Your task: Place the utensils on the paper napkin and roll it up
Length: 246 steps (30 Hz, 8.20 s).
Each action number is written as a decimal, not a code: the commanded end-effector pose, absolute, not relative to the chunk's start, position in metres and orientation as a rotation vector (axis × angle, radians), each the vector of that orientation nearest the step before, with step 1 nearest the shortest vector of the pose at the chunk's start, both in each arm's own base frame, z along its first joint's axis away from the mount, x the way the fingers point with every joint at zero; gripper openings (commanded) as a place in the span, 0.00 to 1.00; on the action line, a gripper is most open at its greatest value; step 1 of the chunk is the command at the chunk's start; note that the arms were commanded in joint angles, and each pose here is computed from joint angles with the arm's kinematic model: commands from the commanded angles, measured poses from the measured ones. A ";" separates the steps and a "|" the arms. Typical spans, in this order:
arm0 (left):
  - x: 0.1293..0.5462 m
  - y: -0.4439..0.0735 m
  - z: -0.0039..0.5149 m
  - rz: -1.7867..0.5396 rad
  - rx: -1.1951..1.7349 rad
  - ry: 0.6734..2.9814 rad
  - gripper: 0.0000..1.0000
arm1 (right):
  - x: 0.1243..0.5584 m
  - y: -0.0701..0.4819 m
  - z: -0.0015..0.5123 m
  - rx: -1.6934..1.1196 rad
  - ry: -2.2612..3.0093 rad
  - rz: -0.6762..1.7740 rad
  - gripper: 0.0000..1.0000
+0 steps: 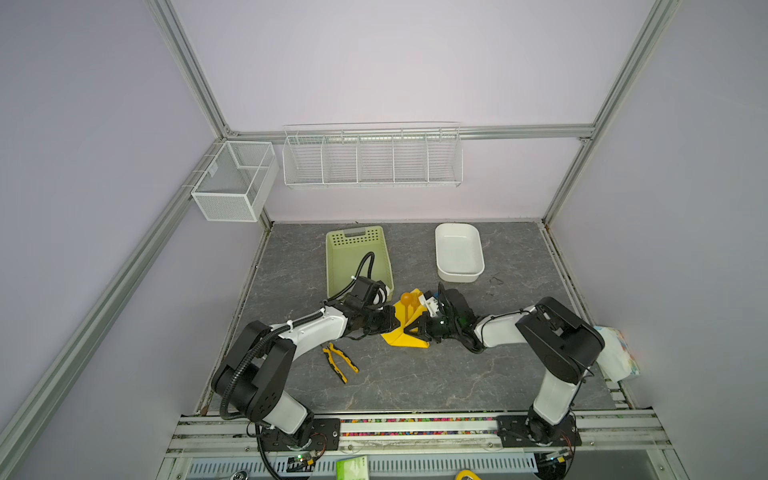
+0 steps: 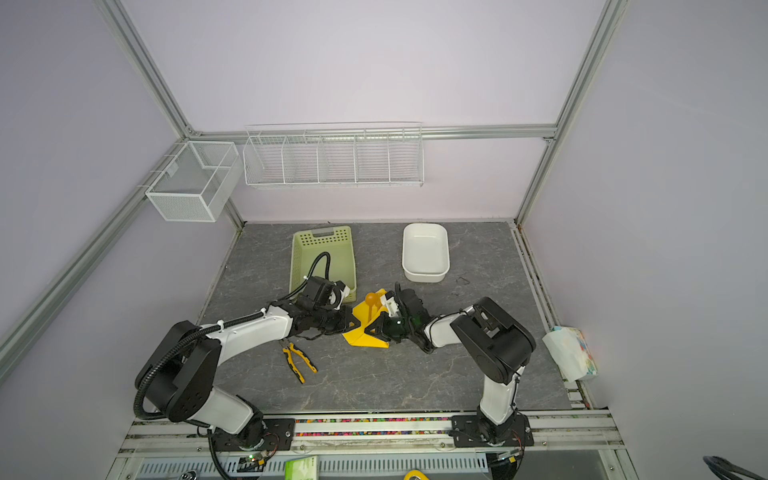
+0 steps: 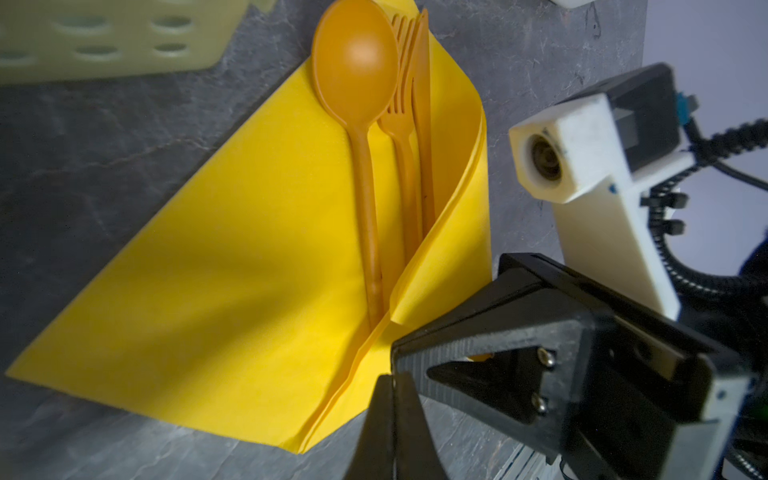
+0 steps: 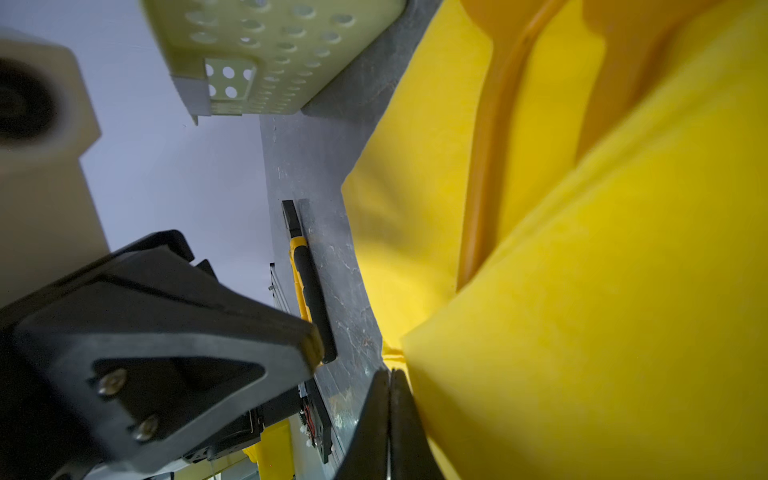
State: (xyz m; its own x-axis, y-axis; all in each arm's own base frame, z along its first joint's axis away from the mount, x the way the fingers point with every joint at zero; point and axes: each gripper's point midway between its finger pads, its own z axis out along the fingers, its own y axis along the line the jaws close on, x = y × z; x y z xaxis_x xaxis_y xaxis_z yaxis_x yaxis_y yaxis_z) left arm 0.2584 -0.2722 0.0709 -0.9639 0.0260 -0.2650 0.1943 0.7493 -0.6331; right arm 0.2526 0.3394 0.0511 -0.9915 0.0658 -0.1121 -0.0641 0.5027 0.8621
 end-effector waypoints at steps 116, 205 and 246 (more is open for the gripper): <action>0.279 -0.276 0.053 -0.958 0.202 2.768 0.00 | 0.289 0.318 0.094 0.046 2.707 1.141 0.07; 0.340 -0.168 0.101 -0.947 -0.032 2.660 0.25 | 0.280 0.358 0.079 -0.042 2.777 1.128 0.07; 0.245 -0.224 0.004 -1.055 0.089 2.925 0.05 | 0.291 0.399 0.047 -0.055 2.741 1.273 0.07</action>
